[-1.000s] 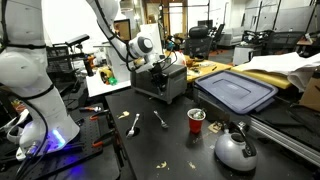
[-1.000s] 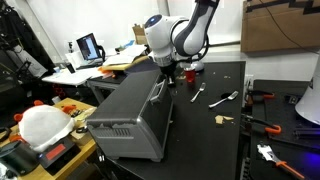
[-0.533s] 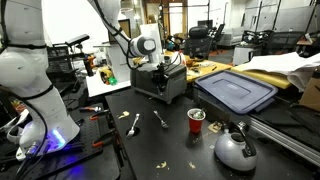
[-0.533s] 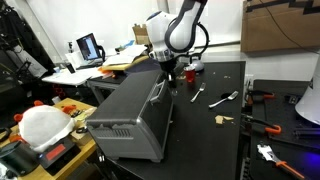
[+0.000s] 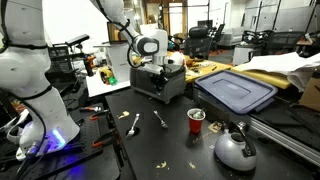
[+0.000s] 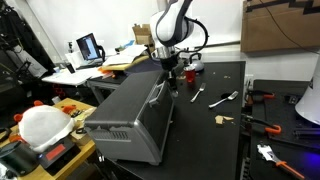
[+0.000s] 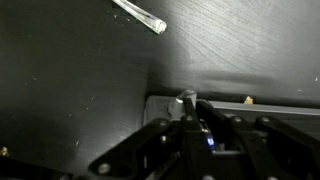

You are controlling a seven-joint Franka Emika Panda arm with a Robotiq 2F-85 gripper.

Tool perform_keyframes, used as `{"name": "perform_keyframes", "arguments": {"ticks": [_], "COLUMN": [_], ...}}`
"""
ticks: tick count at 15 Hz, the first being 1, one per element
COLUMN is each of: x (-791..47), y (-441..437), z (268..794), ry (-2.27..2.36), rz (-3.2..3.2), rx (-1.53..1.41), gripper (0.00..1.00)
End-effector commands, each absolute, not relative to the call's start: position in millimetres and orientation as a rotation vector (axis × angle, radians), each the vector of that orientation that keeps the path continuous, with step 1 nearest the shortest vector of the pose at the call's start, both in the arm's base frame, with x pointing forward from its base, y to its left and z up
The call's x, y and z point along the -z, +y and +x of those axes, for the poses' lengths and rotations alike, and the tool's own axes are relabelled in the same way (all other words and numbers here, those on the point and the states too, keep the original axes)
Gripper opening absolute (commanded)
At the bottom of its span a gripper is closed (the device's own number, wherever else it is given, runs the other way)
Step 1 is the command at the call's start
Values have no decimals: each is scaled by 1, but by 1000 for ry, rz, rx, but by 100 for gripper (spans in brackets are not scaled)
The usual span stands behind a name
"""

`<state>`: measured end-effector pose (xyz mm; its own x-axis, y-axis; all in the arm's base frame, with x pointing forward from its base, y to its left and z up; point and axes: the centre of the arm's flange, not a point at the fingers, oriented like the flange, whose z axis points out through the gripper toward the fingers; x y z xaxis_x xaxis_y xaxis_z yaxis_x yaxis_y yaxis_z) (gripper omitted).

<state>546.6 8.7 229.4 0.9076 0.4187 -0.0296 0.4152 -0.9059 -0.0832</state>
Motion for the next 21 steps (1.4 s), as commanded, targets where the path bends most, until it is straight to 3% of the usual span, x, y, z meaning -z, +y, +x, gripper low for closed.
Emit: {"name": "perform_keyframes", "arguments": {"ticks": [1, 2, 3, 11, 21], "x": [-228, -229, -231, -265, -281], "y": [28, 25, 24, 50, 57], "z": [556, 556, 555, 536, 525], "ry": [-660, -635, -625, -631, -660], "rz": [-2911, -2957, -3005, -3350, -3394], "rx": [-121, -102, -68, 184, 208], "gripper": [3, 37, 38, 96, 100]}}
